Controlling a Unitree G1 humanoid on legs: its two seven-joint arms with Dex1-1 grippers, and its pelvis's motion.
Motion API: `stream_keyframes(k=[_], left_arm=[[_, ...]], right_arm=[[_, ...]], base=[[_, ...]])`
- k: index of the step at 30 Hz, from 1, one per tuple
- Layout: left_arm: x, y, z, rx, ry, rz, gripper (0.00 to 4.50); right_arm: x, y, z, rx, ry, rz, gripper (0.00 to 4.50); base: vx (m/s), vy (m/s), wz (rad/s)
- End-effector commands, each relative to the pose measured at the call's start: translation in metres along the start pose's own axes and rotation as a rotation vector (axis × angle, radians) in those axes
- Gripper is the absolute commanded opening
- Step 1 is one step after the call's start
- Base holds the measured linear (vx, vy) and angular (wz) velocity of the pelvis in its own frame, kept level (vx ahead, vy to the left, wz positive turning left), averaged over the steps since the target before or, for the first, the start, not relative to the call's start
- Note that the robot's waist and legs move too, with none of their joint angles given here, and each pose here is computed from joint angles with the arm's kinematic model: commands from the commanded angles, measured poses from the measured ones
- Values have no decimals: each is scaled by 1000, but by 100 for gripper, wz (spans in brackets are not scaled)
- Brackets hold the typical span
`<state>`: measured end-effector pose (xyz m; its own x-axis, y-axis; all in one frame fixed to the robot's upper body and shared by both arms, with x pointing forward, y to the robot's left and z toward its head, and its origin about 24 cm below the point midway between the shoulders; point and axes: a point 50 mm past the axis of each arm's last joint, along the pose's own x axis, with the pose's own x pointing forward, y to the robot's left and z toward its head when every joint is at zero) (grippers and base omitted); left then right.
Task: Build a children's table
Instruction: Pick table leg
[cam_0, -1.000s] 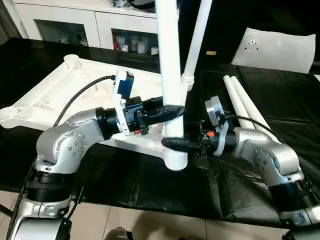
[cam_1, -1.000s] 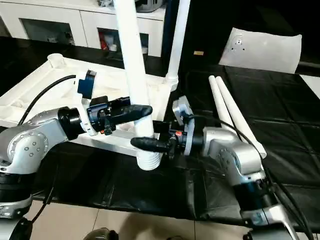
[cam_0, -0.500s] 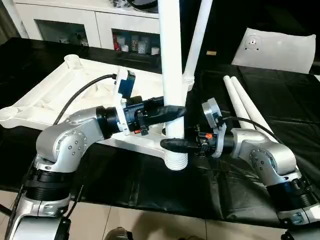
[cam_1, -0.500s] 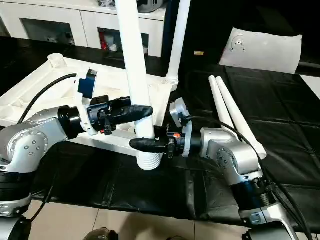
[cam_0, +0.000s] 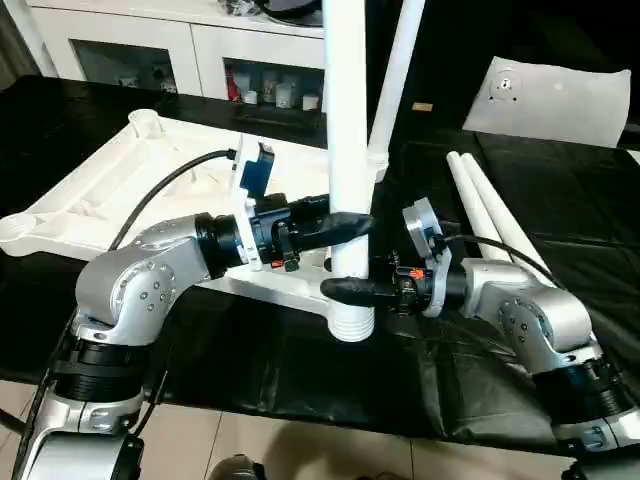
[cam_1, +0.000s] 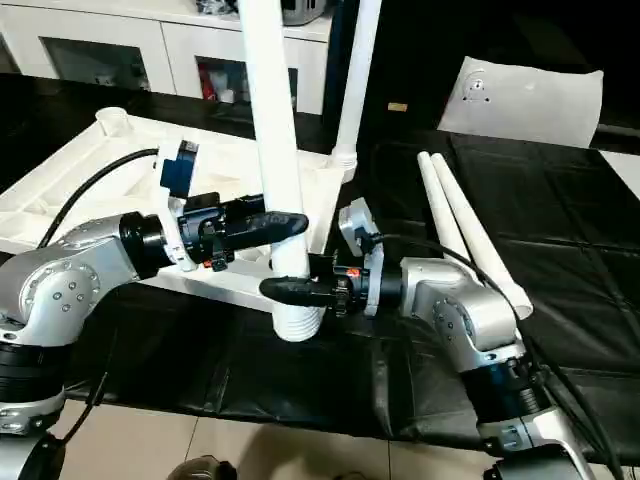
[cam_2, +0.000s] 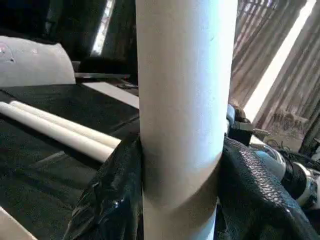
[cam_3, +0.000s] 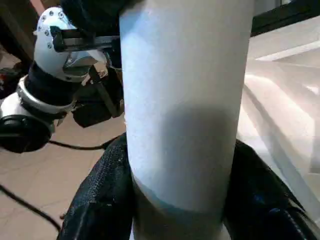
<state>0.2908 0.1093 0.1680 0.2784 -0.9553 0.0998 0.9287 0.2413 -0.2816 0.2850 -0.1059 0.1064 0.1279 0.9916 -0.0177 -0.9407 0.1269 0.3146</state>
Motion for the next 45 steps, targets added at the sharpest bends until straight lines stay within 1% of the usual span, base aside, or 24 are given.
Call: stream_keyframes(k=[1, 2, 4, 5, 6, 8, 9, 11, 13, 15, 17, 19, 22, 27, 32, 38, 41, 42, 43, 45], left_arm=[[5, -6, 7, 21, -40, -5, 242], [5, -6, 7, 32, -49, 6, 256], [5, -6, 7, 63, -63, 37, 266], [5, -6, 6, 76, -68, 55, 278], [6, -5, 5, 105, -83, 111, 285], [6, -5, 4, 118, -94, 129, 285], [8, -6, 5, 142, -132, 194, 285], [9, -7, 4, 156, -151, 235, 288], [11, -7, 2, 158, -157, 265, 288], [12, -8, -3, 145, -170, 311, 288], [12, -6, -5, 142, -179, 346, 261], [13, -5, -7, 137, -185, 379, 254], [17, -4, -11, 124, -194, 431, 216], [20, -3, -12, 140, -199, 485, 194], [22, -3, -13, 134, -201, 499, 188], [20, 0, -10, 141, -207, 516, 188], [19, 2, -5, 147, -212, 504, 188], [19, 2, -4, 150, -212, 493, 188], [19, 2, -3, 157, -209, 478, 188], [19, 2, 1, 158, -204, 442, 188]], right_arm=[[-1, -5, -2, -18, -17, -87, 191], [-1, -7, -1, -31, -26, -107, 191], [1, -8, 0, -53, -44, -145, 191], [1, -9, 1, -61, -51, -161, 191], [3, -11, 1, -72, -79, -206, 191], [3, -12, 1, -76, -88, -227, 191], [6, -12, 0, -92, -103, -262, 191], [8, -12, -1, -99, -114, -277, 191], [10, -11, -1, -102, -125, -286, 191], [14, -10, -1, -108, -150, -308, 191], [15, -10, -1, -117, -154, -318, 191], [17, -10, -2, -121, -157, -322, 191], [20, -10, -2, -129, -164, -334, 191], [24, -11, -3, -143, -169, -352, 191], [24, -12, -2, -151, -172, -360, 191], [24, -13, 0, -161, -169, -380, 191], [23, -13, 3, -138, -181, -378, 191], [23, -13, 4, -130, -188, -369, 247], [22, -13, 5, -125, -189, -361, 261], [20, -12, 7, -131, -178, -335, 267]], base=[[0, 0, 0], [0, 0, 0], [0, 0, 0], [0, 0, 0], [0, 0, 0], [0, 0, 0], [0, 0, 0], [0, 0, 0], [0, 0, 0], [0, 0, 0], [0, 0, 0], [0, 0, 0], [0, 0, 0], [0, 0, 0], [0, 0, 0], [0, 0, 0], [0, 0, 0], [0, 0, 0], [0, 0, 0], [0, 0, 0]])
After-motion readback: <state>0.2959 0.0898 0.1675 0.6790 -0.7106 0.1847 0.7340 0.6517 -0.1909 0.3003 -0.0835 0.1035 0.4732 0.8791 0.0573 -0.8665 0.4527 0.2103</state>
